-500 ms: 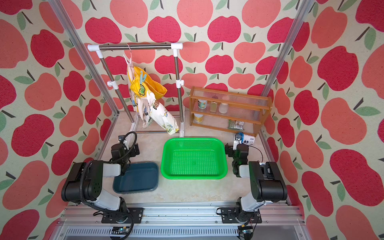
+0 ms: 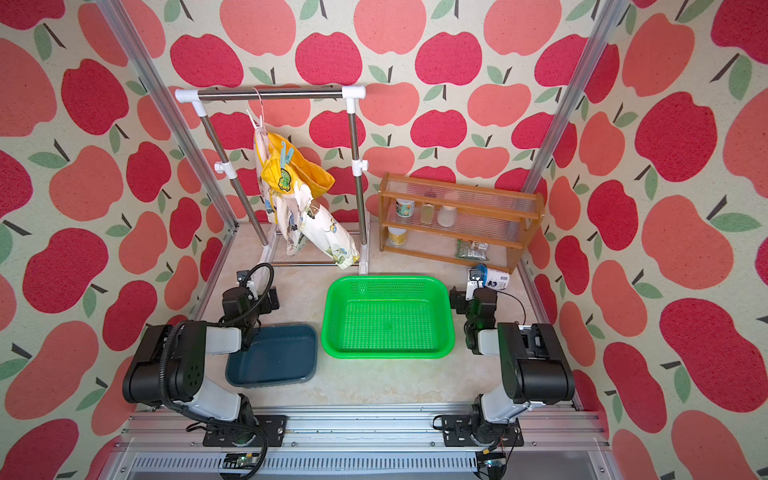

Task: Remove the clothespins securing jackets to the hanger
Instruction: Pick up the hanger from the clothesline.

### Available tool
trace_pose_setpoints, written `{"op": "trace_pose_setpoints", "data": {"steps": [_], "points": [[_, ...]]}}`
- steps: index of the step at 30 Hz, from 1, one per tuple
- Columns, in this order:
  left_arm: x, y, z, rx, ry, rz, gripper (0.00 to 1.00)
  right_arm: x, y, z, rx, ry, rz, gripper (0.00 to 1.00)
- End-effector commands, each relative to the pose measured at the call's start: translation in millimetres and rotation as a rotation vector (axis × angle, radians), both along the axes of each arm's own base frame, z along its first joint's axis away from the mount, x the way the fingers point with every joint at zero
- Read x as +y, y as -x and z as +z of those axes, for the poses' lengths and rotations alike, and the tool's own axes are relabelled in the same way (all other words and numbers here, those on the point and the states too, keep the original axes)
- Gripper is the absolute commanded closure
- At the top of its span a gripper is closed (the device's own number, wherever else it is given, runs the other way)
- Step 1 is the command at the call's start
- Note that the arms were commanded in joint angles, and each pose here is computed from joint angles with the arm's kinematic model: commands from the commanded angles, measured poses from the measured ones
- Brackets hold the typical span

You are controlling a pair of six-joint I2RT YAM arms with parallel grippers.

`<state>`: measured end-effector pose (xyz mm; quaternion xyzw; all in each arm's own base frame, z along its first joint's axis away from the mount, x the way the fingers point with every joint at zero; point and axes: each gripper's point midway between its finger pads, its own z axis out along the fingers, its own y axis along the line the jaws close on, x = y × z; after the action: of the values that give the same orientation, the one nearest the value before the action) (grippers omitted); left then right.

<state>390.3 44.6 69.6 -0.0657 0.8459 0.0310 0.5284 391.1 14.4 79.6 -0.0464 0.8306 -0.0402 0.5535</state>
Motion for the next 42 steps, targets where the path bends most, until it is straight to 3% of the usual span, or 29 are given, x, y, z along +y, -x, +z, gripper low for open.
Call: {"op": "trace_pose_setpoints", "data": {"steps": [1,8,10,11,15,17,23,25,28,30,35,39,42], "points": [[-3.2,-5.8,7.0,-0.027,0.011,-0.013,0.00,2.1,-6.5,8.9,-0.022,0.005,0.018,0.01],[-3.0,-6.2,7.5,-0.025,0.008,-0.012,0.00,2.1,-6.6,8.8,-0.021,0.003,0.019,0.01],[-8.8,-11.0,13.6,-0.001,0.019,-0.056,0.00,1.9,-6.4,8.8,-0.022,0.003,0.019,0.01],[-14.6,-13.8,17.4,0.065,0.020,-0.085,0.00,0.0,-6.3,9.7,-0.025,0.005,0.007,0.01],[-29.7,-31.9,65.6,0.205,0.091,-0.119,0.00,-18.5,-1.8,20.3,-0.040,0.010,-0.111,0.01],[-37.4,-36.5,95.1,0.193,0.109,-0.121,0.00,-11.1,-4.7,35.3,-0.067,0.054,-0.081,0.01],[-64.6,-27.4,171.9,0.066,0.136,-0.126,0.00,-4.3,-12.4,91.5,0.016,0.046,-0.070,0.01],[-73.1,-16.0,190.0,0.063,0.194,-0.109,0.00,-3.0,-10.9,115.2,0.011,-0.005,-0.093,0.01],[-90.1,4.9,205.0,0.090,0.313,-0.064,0.00,10.2,-1.5,140.1,0.108,-0.154,-0.101,0.01],[-110.9,18.2,212.5,0.099,0.395,-0.063,0.00,26.7,6.2,154.2,0.193,-0.268,-0.090,0.01],[-172.2,47.3,231.6,0.067,0.523,-0.060,0.00,125.1,33.3,196.8,0.279,-0.541,0.141,0.01],[-211.3,60.6,232.6,0.099,0.611,-0.054,0.00,192.3,55.8,228.3,0.276,-0.651,0.270,0.01],[-226.2,64.3,242.2,0.097,0.564,-0.093,0.00,226.2,60.7,258.3,0.174,-0.669,0.428,0.01]]}}
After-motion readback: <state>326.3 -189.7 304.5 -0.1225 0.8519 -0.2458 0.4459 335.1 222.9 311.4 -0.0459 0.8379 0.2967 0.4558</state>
